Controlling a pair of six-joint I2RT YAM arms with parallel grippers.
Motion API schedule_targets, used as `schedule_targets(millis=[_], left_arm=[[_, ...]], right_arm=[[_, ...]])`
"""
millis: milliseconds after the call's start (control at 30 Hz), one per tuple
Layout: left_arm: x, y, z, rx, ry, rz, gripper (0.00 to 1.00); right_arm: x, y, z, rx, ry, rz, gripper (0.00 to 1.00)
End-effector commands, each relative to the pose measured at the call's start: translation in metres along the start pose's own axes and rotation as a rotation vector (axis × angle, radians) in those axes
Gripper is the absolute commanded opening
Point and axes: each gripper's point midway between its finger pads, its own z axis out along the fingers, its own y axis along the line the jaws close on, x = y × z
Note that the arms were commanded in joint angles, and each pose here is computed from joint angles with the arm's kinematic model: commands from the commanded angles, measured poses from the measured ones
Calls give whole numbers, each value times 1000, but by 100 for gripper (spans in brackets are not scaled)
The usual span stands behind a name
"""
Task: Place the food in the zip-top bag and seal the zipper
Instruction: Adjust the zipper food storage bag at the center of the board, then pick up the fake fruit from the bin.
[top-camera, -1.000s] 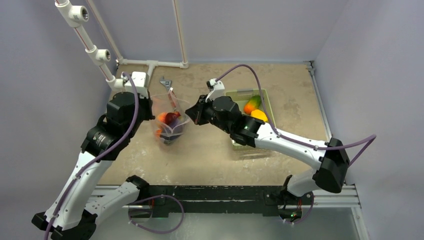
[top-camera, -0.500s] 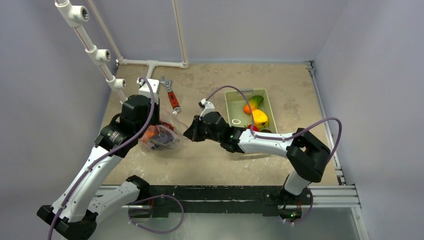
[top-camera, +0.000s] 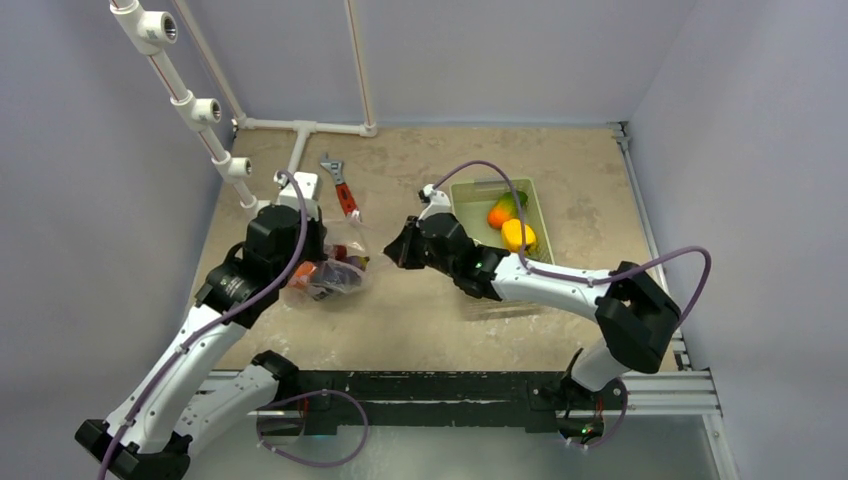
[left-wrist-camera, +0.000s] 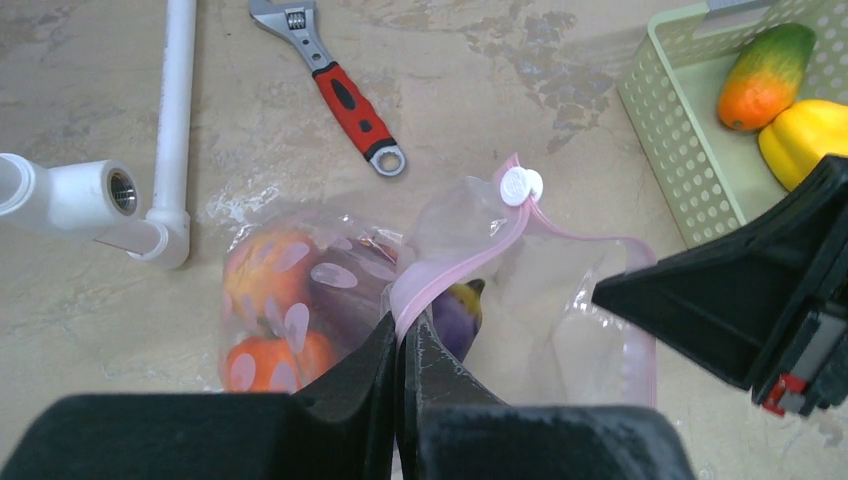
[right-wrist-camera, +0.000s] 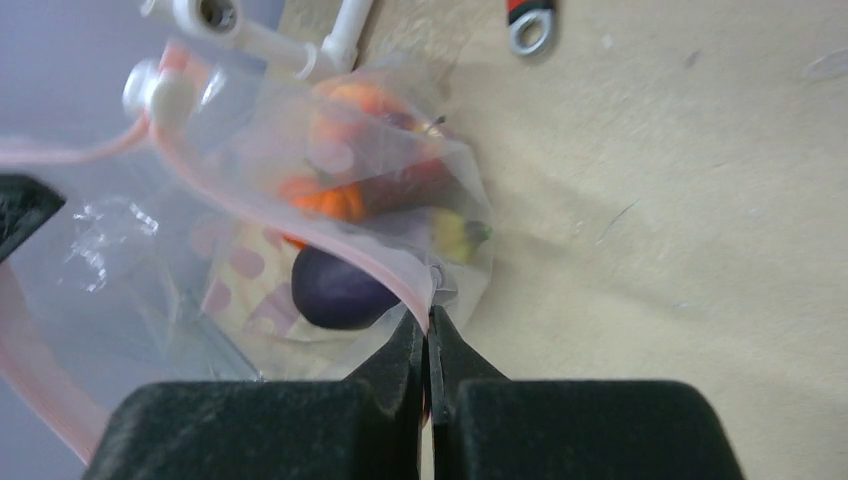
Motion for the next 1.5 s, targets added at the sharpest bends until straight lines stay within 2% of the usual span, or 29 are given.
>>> schedule_targets(millis=[0,367,600,800,1000,1133,1367,1467], left_arm=[[-12,-4,-8,28,-70,-52,0],[4,-3,-12,48,-121,-137,0],[14,-5,-2,50,-95,-129,0],[19,-9,2,61,-69,-117,0],[19,-4,3,35,-71,-115,0],[21,-4,4,32,-61,-110,0],[22,-4,5,28,-56,-109,0],[22,-3,4,28,-58,-110,0]], right_arm=[[-30,-29,-7,88,-80,-28,0],[-40,-28,0,67,-77,-57,0],[-58,-11,-14,33,-112,-76,25],[-76,-9,-28,79,-133,-140,44],[-92,-11,-54,133,-159,-175,58],[-103,-20,-74,196,-184,-162,68],[-108,-56,-102,354,-200,-71,98],[-107,-72,-114,422,-212,-28,99]])
